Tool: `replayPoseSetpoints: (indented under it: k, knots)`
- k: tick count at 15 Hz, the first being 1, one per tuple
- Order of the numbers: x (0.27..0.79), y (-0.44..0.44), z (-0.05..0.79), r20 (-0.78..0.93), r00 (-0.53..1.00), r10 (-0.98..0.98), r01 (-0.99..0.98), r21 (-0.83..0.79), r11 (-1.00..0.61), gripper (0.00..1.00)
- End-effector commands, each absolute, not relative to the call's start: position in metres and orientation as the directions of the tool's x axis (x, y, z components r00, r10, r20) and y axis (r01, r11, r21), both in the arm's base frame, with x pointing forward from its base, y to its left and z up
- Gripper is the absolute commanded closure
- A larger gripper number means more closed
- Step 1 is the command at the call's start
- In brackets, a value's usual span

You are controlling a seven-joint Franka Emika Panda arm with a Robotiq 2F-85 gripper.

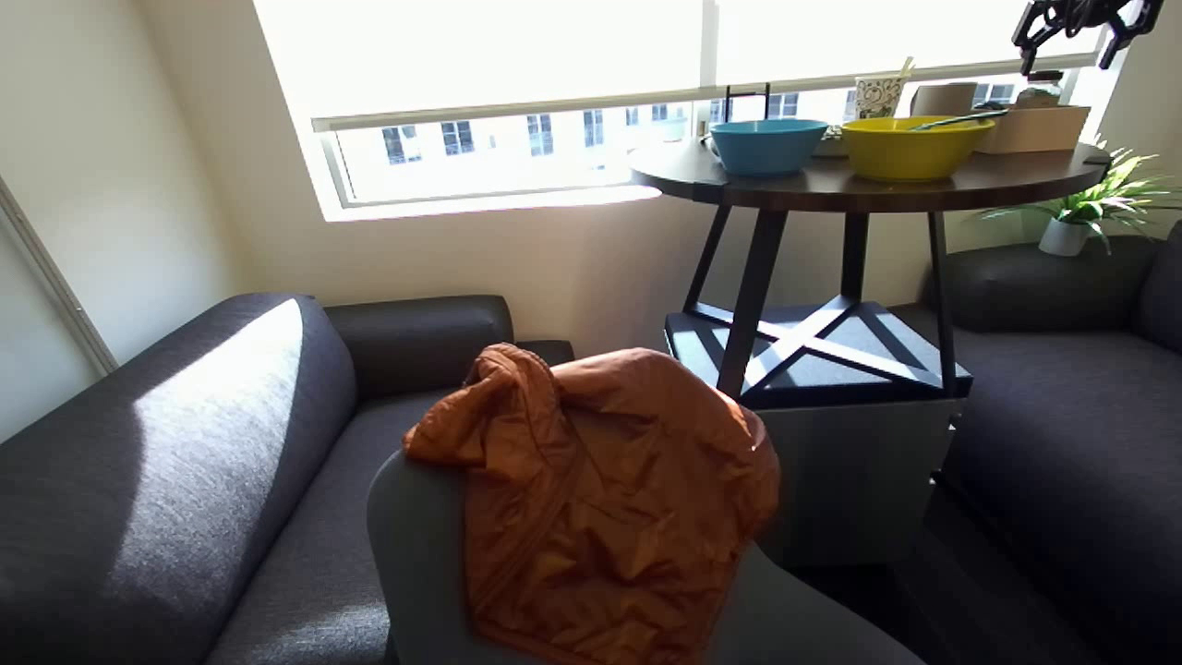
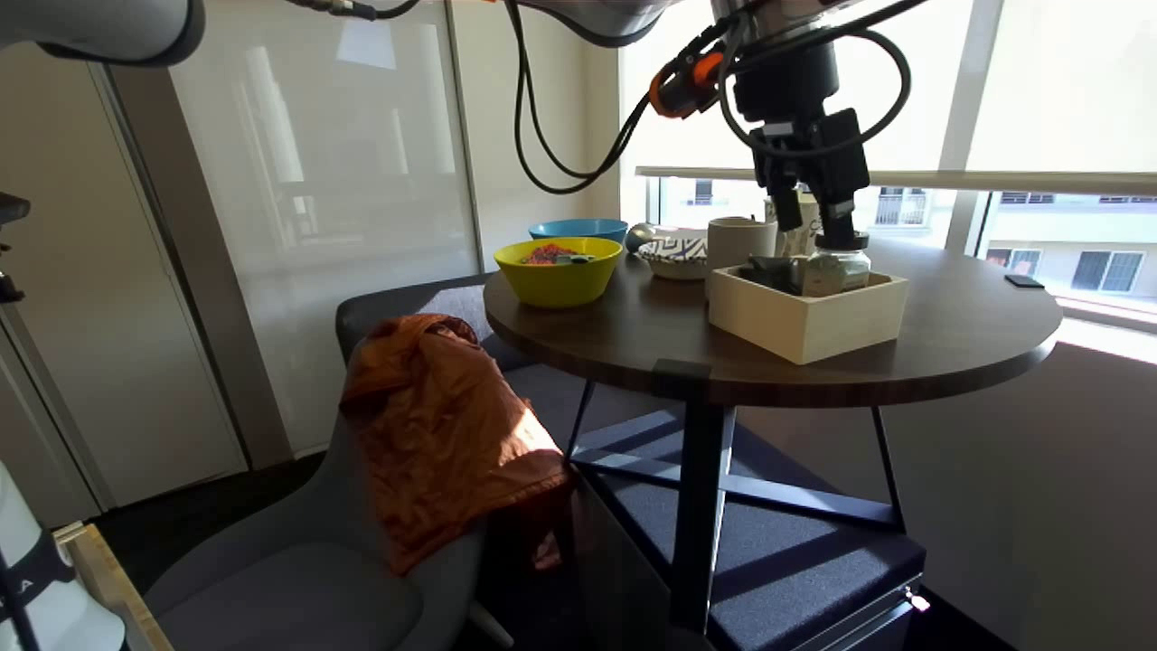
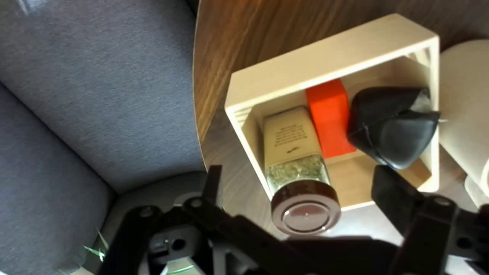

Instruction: Put the glass jar in the black and white bowl then put the black object on the table

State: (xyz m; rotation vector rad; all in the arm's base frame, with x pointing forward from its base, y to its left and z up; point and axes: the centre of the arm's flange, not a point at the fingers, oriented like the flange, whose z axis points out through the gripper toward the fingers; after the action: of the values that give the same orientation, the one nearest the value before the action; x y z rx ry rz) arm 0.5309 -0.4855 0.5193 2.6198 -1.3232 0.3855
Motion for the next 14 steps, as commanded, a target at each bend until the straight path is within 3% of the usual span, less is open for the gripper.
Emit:
replayPoseSetpoints:
  k: [1, 8, 14]
  knots:
    - [0.562, -0.509, 0.537, 0.335, 0.523, -0.784, -0.835, 0.014, -0.551, 0.0]
    - [0.575, -0.519, 0.538, 0.278, 0.519, -0.808, -0.849, 0.052, -0.527, 0.0]
    - [0.583, -0.519, 0.536, 0.244, 0.529, -0.813, -0.844, 0.057, -0.533, 0.09]
